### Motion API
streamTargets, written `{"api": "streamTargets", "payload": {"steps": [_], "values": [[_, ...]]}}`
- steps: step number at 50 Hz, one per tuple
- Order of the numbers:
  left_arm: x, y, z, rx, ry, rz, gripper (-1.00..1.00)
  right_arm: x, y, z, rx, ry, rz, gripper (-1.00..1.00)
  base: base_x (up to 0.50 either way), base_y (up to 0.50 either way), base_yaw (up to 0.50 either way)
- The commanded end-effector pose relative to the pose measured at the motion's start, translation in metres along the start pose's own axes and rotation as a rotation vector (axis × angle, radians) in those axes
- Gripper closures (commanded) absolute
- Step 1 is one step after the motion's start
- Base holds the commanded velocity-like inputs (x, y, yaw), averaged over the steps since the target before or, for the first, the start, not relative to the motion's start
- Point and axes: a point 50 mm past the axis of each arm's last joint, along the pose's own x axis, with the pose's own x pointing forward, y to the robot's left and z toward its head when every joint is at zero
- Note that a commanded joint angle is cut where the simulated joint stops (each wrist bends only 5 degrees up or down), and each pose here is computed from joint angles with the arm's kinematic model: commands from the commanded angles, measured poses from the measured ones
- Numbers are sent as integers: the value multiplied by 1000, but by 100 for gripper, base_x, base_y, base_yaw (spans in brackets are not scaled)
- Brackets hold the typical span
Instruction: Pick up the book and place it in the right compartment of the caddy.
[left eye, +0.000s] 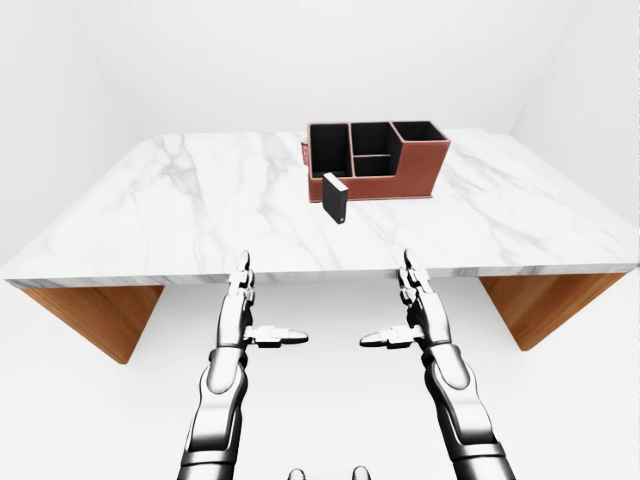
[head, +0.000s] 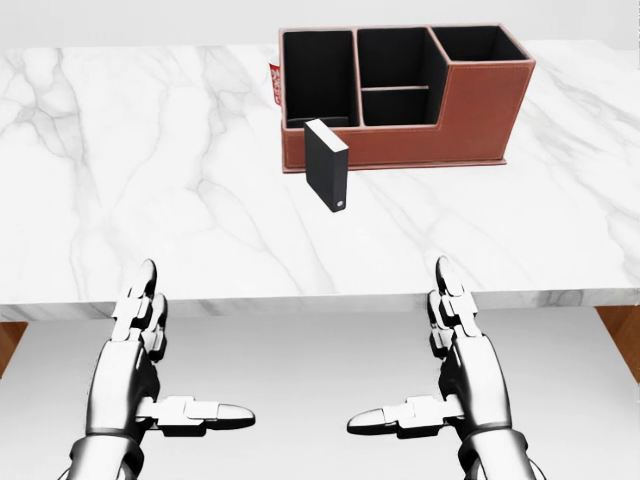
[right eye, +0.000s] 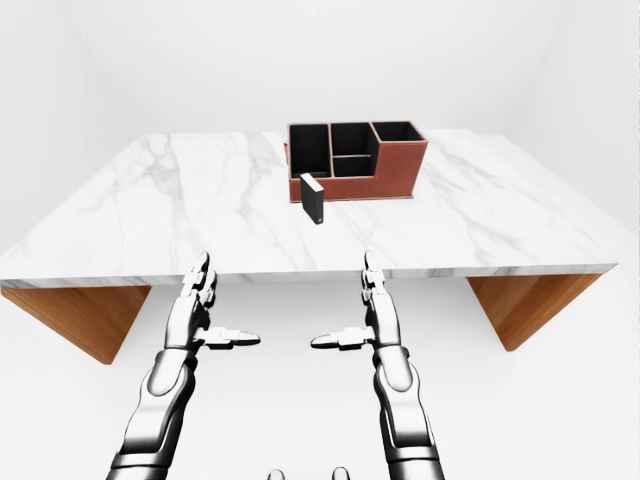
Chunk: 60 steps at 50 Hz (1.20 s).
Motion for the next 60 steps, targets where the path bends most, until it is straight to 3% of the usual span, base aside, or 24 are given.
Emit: {"api": "streamTargets", "payload": {"steps": [1,30,46,60], "values": [[0,-1,-1,2,1,-3,-100,-1,0,0,-2,-1,3,-100,0,-32,0],[0,-2,-1,10,3,-7,-100,-2,2,-1,-10,4,15,-100,1,-8,0],[0,-2,-2,13,3,-6,-100,-1,3,-2,-15,2,15,-100,31,-26,0],[0,-3,-3,15,3,-7,-100,-2,3,-1,-27,-3,16,-100,39,2,0]]}}
